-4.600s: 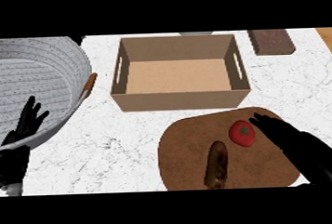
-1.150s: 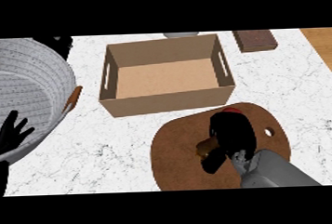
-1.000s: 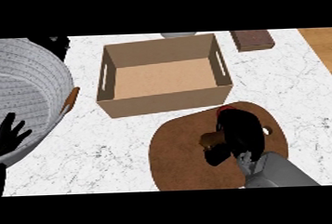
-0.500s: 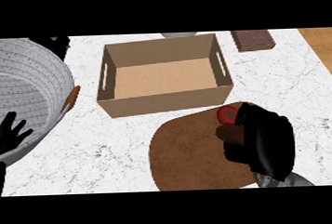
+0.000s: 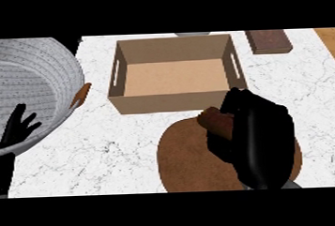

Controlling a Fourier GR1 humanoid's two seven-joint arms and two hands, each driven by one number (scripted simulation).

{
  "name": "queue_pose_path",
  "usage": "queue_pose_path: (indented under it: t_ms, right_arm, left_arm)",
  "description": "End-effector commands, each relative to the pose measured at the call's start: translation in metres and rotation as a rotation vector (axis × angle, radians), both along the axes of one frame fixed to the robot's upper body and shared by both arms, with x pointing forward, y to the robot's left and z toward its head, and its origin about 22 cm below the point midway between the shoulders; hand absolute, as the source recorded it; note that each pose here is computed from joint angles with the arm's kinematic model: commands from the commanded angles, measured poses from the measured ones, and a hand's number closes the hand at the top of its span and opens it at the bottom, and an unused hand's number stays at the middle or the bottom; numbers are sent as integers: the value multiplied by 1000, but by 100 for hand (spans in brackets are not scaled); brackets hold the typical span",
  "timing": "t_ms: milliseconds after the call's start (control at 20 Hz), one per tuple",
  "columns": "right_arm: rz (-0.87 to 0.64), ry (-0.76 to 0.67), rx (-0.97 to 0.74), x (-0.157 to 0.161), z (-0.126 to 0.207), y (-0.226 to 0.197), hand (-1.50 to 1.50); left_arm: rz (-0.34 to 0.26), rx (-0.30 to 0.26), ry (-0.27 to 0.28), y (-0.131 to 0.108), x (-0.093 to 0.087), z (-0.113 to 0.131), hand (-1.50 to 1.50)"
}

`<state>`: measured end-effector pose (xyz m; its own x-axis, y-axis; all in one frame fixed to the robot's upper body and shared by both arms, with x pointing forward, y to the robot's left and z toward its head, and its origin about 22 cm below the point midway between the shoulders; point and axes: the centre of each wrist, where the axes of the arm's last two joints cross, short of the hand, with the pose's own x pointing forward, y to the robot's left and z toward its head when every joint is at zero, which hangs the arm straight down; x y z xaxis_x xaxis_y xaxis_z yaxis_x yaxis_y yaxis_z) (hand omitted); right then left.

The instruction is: Pick the sweet potato from the cutting board and place it in the cardboard box

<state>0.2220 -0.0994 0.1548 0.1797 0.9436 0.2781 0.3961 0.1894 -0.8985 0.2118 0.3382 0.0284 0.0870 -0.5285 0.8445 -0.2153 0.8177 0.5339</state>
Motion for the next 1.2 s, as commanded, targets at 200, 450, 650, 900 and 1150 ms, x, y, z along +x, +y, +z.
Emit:
queue_pose_path:
  t_ms: [200, 450, 650, 900, 1150]
  right_arm:
    - [-87, -31, 216, 48, 42, 34, 150]
    - [-110, -46, 281, 86, 56, 40, 150]
    - [-128, -37, 371, 122, 55, 25, 150]
    - [-137, 15, 390, 163, 34, 19, 150]
    - [-163, 51, 378, 192, 26, 23, 150]
  left_arm:
    - [69, -20, 83, 13, 29, 4, 0]
    - [61, -23, 69, 9, 39, -2, 0]
    - [58, -10, 51, 9, 34, -12, 0]
    - [29, -35, 74, -2, 30, -10, 0]
    - [38, -12, 54, 6, 37, 0, 0]
